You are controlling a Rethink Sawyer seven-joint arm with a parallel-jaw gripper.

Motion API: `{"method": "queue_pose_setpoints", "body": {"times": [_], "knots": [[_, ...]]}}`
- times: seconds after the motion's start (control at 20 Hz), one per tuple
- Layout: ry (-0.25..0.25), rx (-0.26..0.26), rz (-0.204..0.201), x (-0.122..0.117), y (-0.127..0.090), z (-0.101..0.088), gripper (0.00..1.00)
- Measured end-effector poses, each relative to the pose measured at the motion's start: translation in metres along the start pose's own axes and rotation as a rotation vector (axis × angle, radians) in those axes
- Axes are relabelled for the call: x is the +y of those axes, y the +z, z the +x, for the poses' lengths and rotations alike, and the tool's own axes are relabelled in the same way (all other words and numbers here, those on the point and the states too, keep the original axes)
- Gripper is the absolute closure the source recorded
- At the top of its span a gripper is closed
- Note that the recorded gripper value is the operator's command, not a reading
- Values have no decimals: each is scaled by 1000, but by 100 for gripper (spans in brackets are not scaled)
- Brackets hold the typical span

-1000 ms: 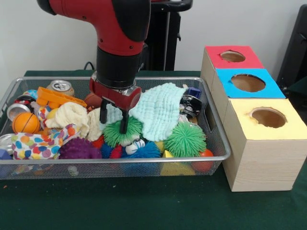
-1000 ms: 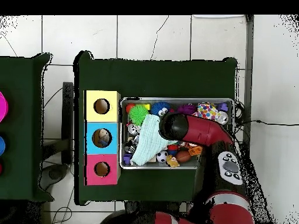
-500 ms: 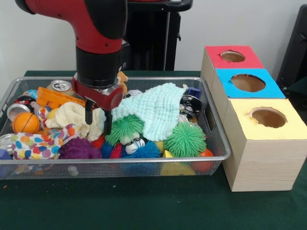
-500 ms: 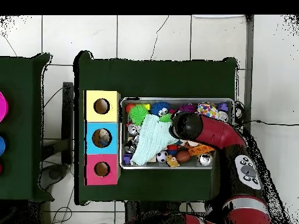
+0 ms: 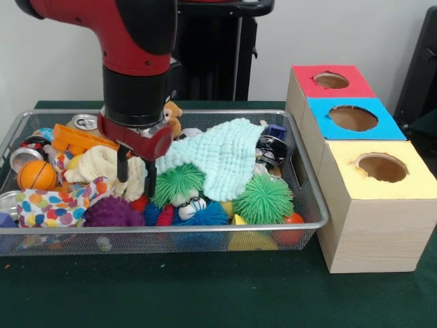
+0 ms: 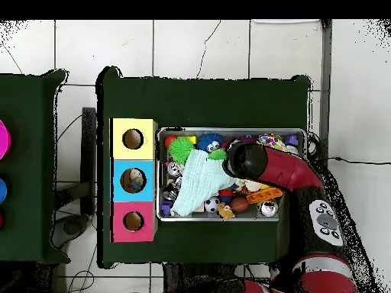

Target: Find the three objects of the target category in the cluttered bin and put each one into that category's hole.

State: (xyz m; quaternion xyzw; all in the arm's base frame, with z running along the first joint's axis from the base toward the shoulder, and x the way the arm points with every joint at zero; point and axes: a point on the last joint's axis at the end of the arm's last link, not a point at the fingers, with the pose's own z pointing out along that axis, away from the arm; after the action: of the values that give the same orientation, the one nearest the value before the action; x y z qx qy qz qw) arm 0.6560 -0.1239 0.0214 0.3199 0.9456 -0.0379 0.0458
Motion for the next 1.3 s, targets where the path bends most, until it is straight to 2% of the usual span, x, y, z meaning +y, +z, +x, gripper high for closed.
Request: {"method": "queue_pose_setpoints", "body": {"times": [0.25, 0.6, 0.85, 1.3], "knots": [[-22, -2, -3, 14, 4, 5, 0], [-81, 0, -8, 48, 2, 26, 0], [-133, -4, -15, 76, -10, 46, 0], [-175, 6, -10, 97, -34, 82, 0]]}}
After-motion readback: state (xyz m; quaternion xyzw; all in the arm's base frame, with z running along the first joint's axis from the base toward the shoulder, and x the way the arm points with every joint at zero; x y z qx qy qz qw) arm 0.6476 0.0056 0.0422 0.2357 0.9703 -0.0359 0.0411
